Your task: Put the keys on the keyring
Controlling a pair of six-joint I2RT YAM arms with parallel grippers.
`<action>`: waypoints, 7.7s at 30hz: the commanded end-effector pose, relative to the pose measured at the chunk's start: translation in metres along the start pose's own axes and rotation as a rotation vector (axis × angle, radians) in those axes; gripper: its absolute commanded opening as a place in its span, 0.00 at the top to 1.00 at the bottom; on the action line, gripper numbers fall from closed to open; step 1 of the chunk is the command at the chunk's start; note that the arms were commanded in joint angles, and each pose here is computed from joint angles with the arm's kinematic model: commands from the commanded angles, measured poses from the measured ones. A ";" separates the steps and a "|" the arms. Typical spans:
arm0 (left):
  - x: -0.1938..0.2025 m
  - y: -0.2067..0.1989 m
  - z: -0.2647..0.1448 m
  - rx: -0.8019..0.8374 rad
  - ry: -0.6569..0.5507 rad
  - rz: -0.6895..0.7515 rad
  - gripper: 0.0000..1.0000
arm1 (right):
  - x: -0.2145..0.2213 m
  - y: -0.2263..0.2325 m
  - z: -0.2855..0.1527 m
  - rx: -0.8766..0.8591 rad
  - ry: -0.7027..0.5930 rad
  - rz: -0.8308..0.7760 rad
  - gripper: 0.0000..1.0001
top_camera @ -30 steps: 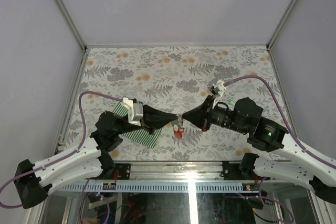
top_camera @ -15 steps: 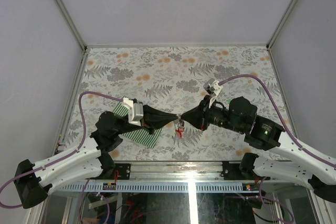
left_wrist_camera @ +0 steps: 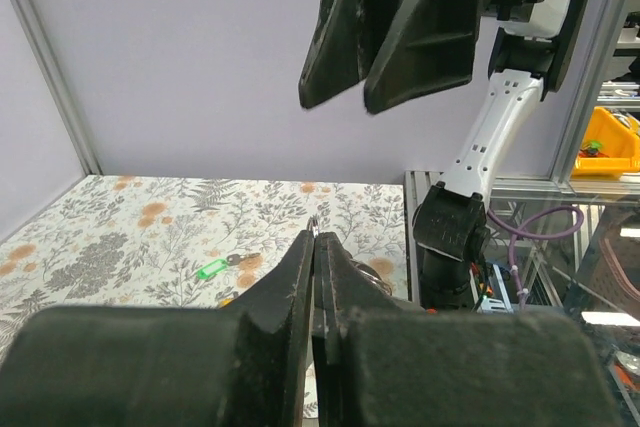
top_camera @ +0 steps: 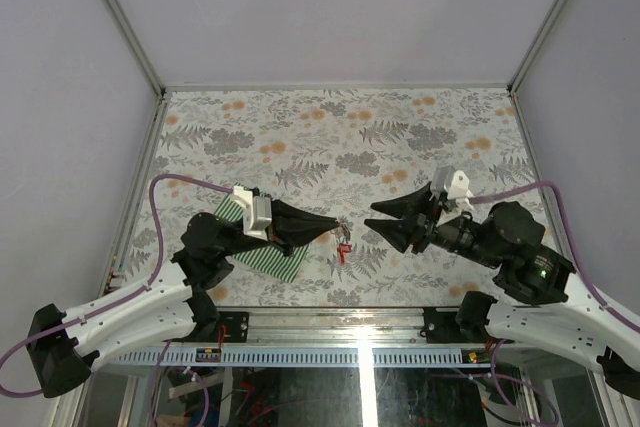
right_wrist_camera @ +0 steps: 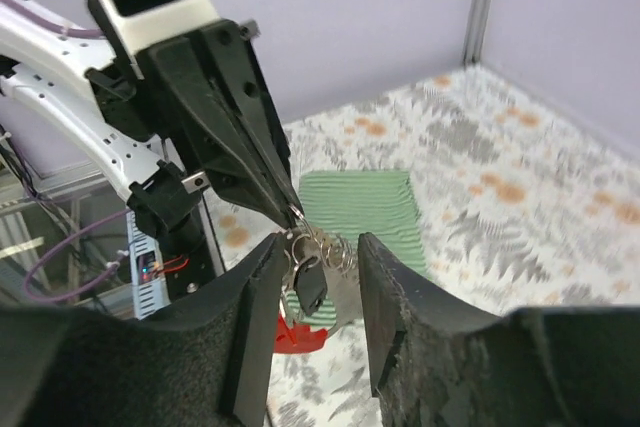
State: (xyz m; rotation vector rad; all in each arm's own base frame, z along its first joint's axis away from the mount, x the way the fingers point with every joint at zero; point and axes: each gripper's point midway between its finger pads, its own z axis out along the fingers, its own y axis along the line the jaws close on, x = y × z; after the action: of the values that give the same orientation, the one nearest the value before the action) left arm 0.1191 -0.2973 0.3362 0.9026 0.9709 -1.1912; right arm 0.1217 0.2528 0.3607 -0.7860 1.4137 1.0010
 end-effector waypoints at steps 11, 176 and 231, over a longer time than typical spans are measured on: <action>-0.063 -0.031 0.003 0.156 -0.194 0.051 1.00 | -0.024 0.051 0.011 -0.356 -0.187 -0.373 0.57; -0.021 0.001 -0.001 -0.021 -0.162 0.006 1.00 | -0.005 -0.007 0.019 0.073 -0.241 0.625 0.52; -0.026 0.004 -0.002 -0.040 -0.169 0.023 1.00 | 0.012 0.011 0.022 -0.008 -0.143 0.658 1.00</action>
State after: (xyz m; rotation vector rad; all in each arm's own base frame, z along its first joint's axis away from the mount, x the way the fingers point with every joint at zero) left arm 0.1229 -0.2964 0.3336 0.8190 0.9471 -1.2266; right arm 0.1233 0.2828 0.3306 -0.2300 1.6366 1.5007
